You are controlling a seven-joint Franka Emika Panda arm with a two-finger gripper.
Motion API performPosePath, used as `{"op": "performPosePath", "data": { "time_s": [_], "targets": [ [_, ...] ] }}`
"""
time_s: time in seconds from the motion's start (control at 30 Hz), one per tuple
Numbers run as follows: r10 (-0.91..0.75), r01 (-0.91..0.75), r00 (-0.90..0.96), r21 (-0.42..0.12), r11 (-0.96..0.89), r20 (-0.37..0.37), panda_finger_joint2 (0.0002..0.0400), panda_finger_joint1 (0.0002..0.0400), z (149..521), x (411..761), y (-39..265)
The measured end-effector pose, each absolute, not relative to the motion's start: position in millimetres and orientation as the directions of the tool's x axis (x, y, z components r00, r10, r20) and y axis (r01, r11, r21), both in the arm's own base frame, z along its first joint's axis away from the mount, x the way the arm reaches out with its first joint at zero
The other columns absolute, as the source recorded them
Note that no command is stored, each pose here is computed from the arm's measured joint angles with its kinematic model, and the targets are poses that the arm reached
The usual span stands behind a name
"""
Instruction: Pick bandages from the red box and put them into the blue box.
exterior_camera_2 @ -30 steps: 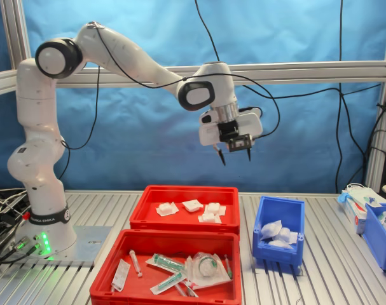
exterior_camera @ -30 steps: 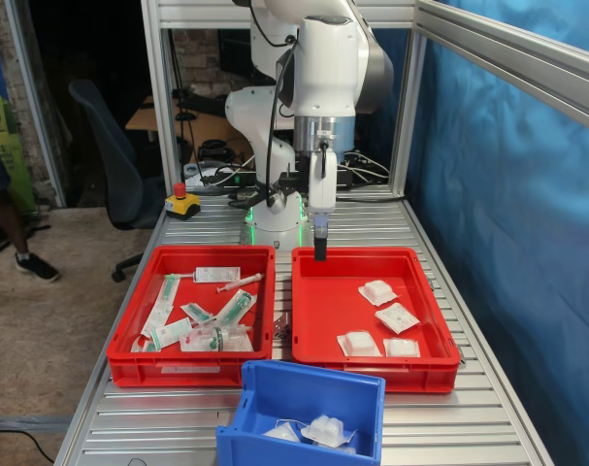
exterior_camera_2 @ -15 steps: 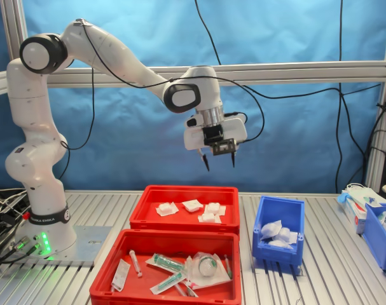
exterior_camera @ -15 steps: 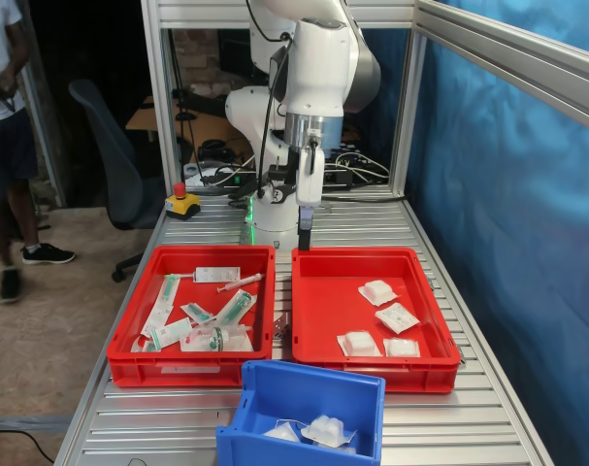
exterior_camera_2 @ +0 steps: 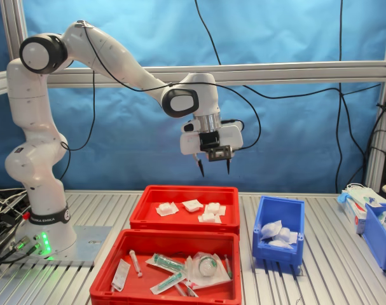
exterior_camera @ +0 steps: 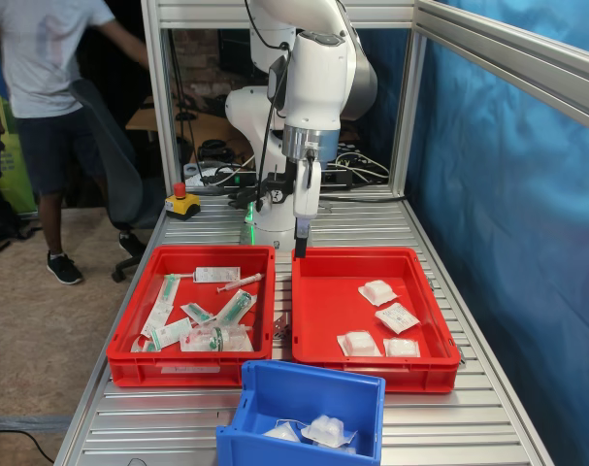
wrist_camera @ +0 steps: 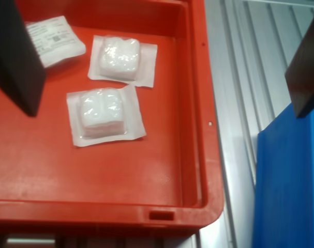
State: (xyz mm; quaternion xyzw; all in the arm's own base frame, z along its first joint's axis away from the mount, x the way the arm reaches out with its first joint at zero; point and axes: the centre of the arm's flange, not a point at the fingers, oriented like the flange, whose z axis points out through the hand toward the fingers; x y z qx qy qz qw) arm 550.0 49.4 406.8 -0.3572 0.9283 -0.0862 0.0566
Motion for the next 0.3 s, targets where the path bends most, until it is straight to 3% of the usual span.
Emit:
{"op": "performPosePath", "data": {
  "time_s": [0.3],
  "targets": [
    [-0.671, -0.663, -0.741, -0.171, 0.729, 0.012, 0.0400, 0.0400, 398.9, 543.5, 47.1]
  ]
}}
